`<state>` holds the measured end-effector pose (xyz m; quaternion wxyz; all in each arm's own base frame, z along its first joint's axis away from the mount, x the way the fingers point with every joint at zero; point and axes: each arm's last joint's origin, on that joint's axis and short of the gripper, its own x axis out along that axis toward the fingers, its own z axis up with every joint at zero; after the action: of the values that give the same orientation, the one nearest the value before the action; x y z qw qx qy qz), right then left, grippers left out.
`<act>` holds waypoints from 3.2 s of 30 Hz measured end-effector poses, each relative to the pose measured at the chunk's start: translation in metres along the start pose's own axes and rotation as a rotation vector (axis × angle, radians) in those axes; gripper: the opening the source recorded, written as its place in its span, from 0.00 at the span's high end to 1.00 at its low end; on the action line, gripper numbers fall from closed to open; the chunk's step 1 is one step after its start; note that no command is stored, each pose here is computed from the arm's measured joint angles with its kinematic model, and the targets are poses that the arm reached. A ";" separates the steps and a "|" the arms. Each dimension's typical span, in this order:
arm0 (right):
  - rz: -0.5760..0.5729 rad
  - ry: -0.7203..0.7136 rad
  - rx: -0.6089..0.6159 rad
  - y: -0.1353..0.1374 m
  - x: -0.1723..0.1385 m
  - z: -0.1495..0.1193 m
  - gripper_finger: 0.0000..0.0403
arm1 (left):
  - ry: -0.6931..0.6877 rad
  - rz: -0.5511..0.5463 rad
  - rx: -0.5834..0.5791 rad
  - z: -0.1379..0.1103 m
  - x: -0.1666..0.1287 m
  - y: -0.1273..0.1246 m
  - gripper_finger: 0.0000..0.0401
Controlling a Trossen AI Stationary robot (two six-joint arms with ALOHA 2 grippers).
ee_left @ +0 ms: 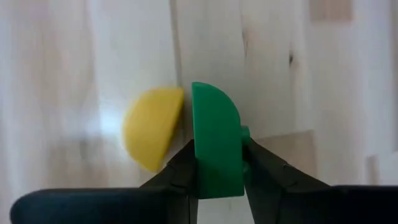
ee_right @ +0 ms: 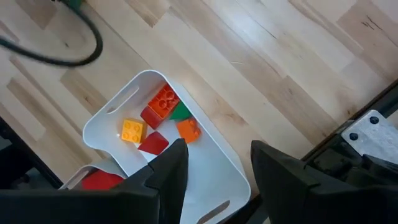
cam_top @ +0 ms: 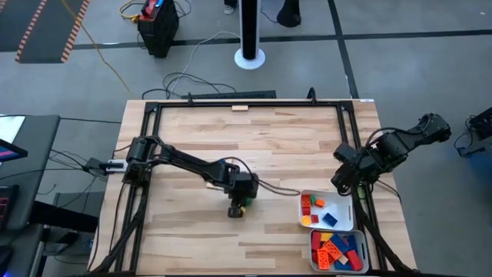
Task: Sort blocks by size
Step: Put the small green game piece into the white bin, then put the small yellow block into the white bin
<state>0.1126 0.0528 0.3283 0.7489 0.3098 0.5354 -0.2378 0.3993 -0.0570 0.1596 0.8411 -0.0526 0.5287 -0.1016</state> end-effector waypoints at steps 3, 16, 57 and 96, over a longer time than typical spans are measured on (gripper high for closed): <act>-0.011 0.004 0.011 -0.001 0.000 0.000 0.50 | -0.042 -0.033 -0.027 0.010 -0.011 0.007 0.79; -0.085 0.014 0.070 -0.008 -0.002 -0.009 0.50 | -0.414 -0.169 -0.024 0.076 -0.059 0.027 0.79; -0.112 -0.134 0.236 -0.016 -0.003 0.004 0.50 | -0.470 -0.260 -0.047 0.165 -0.001 0.027 0.56; 0.057 -0.241 -0.123 0.028 0.002 -0.020 0.50 | -0.023 -0.078 -0.051 0.016 -0.090 0.049 0.62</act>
<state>0.1194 0.0863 0.3272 0.8319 0.2474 0.4460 -0.2186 0.3814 0.0110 0.2356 0.8407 -0.0959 0.5192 -0.1201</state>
